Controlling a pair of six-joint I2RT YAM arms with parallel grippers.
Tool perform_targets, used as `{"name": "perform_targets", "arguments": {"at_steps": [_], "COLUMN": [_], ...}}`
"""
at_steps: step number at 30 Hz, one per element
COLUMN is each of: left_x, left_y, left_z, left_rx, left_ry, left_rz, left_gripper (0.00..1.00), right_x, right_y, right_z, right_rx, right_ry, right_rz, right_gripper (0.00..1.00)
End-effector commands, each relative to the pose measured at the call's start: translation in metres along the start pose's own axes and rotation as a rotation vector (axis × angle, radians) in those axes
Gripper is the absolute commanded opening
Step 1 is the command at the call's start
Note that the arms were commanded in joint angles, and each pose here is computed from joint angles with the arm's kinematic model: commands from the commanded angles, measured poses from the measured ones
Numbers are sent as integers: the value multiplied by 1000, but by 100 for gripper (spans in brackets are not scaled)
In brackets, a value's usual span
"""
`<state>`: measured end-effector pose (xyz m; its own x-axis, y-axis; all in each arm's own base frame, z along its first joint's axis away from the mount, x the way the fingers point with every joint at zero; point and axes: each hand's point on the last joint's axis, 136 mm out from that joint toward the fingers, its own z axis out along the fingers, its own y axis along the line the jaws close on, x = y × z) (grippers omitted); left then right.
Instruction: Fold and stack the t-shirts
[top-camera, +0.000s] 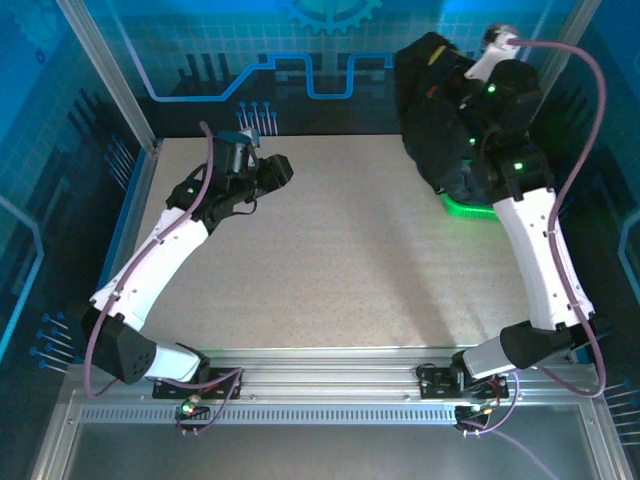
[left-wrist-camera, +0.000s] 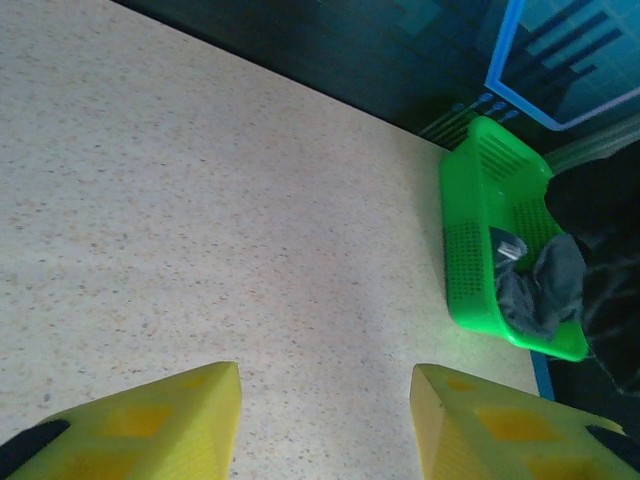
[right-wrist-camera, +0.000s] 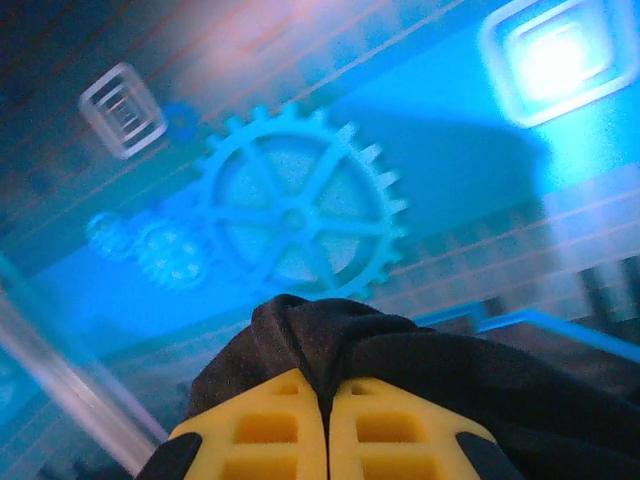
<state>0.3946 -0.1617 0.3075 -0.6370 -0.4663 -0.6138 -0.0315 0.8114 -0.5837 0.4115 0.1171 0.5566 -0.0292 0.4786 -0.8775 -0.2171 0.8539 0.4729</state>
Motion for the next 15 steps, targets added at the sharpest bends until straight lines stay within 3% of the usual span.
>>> {"name": "perform_targets", "arguments": {"at_steps": [1,2,3,4,6,8,10,15], "left_x": [-18,-19,-19,-18,-14,-5,10,76], "left_y": [10,13,18,24,34,40,42,42], "left_z": [-21,-22,-23,-24,-26,-24,-19,2], "left_rx": [-54,-65,-81,-102,-131,-143,-129,-88], "left_ry": [-59,-61,-59,-56,-41,-9,54,267], "left_rz": [-10,-15,-26,-33,-50,-61,-68,-104], "left_gripper": [51,50,51,51,51,51,50,53], "right_x": [66,96,129,166,234,277,295,302], "right_y": [20,26,40,54,89,108,104,31], "right_z": [5,7,7,8,4,-4,-7,-3], "right_rx": [10,14,-5,-45,-161,-208,-215,-84], "right_ry": [125,180,244,340,555,695,746,774], "right_rz": [-50,-52,-51,-39,-31,-58,-60,-54], "right_gripper": [0,0,11,32,55,60,61,59]}}
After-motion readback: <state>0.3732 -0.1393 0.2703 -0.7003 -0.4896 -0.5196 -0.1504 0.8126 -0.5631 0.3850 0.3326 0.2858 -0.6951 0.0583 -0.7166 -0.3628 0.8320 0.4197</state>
